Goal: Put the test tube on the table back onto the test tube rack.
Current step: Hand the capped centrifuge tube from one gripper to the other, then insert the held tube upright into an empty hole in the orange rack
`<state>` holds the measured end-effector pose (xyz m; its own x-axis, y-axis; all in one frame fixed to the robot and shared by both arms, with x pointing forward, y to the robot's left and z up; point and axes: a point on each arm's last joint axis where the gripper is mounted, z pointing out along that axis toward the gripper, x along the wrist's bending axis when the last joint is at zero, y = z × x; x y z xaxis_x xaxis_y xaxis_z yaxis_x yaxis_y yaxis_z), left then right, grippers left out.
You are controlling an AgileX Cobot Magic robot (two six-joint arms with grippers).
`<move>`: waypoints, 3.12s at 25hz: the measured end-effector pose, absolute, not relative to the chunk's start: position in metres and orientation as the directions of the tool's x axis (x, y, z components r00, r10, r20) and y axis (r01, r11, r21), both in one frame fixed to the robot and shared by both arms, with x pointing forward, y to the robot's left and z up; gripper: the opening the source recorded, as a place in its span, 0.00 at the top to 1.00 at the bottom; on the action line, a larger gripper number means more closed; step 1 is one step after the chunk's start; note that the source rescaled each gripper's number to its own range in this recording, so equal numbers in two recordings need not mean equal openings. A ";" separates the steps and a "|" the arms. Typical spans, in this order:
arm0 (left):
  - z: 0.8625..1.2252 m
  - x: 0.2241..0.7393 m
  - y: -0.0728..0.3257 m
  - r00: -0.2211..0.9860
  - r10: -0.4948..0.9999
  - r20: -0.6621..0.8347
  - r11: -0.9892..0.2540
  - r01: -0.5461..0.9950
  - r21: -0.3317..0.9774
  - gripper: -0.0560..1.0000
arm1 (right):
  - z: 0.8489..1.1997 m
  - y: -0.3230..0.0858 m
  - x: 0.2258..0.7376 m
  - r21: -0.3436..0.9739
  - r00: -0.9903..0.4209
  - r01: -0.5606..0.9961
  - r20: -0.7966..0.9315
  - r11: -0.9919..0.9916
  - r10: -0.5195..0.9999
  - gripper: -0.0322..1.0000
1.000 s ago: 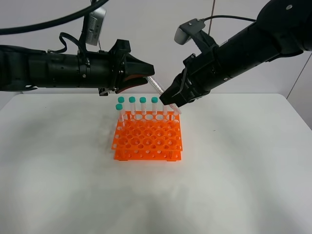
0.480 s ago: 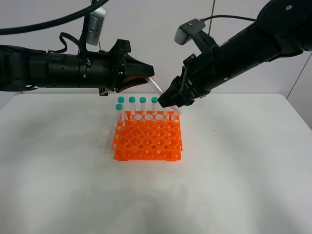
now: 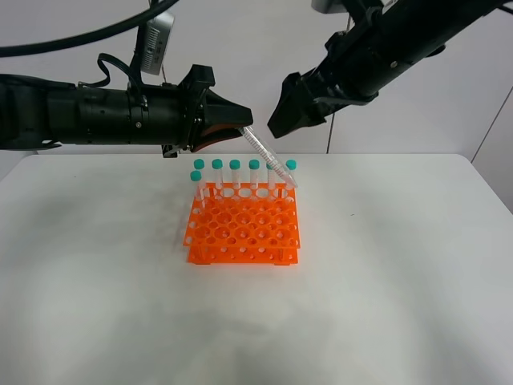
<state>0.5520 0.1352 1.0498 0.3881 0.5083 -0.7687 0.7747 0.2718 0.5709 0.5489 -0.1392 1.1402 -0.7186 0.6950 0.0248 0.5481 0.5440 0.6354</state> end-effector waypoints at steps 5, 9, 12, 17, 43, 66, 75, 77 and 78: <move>1.050 0.552 0.135 0.388 0.508 -0.769 0.272 0.775 0.571 0.95 | 1.142 -0.170 0.557 0.545 -0.515 0.717 -0.007 0.435 0.857 0.00; 1.050 0.552 0.135 0.388 0.508 -0.769 0.272 0.775 0.571 0.95 | 1.139 -0.211 0.566 0.494 -0.305 0.827 -0.007 0.268 0.952 0.00; 1.050 0.552 0.135 0.388 0.508 -0.769 0.272 0.775 0.571 0.95 | 1.137 -0.246 0.570 0.447 -0.185 0.879 -0.008 0.169 0.983 0.00; 1.050 0.552 0.135 0.388 0.508 -0.769 0.272 0.775 0.571 0.95 | 1.138 -0.278 0.566 0.418 -0.079 0.905 -0.008 0.075 0.997 0.00; 1.052 0.549 0.133 0.409 0.473 -0.780 0.252 0.786 0.565 0.95 | 1.055 -0.293 0.256 0.836 -0.101 0.547 0.018 0.040 0.995 0.00; 1.096 0.530 0.151 0.510 0.633 -0.583 0.181 0.635 0.751 0.95 | 1.056 -0.294 0.233 0.907 -0.105 0.420 0.014 0.031 0.994 0.00; 1.122 0.513 0.177 0.516 0.830 -0.213 -0.036 0.430 0.902 0.95 | 1.056 -0.294 0.233 0.907 -0.105 0.420 0.014 0.031 0.994 0.00; 1.125 0.506 0.178 0.515 0.851 -0.104 -0.126 0.392 0.911 0.95 | 1.056 -0.294 0.233 0.907 -0.105 0.420 0.014 0.031 0.994 0.00; 1.126 0.503 0.176 0.518 0.853 -0.061 -0.167 0.383 0.909 0.95 | 1.056 -0.294 0.233 0.907 -0.106 0.420 0.015 0.031 0.994 0.00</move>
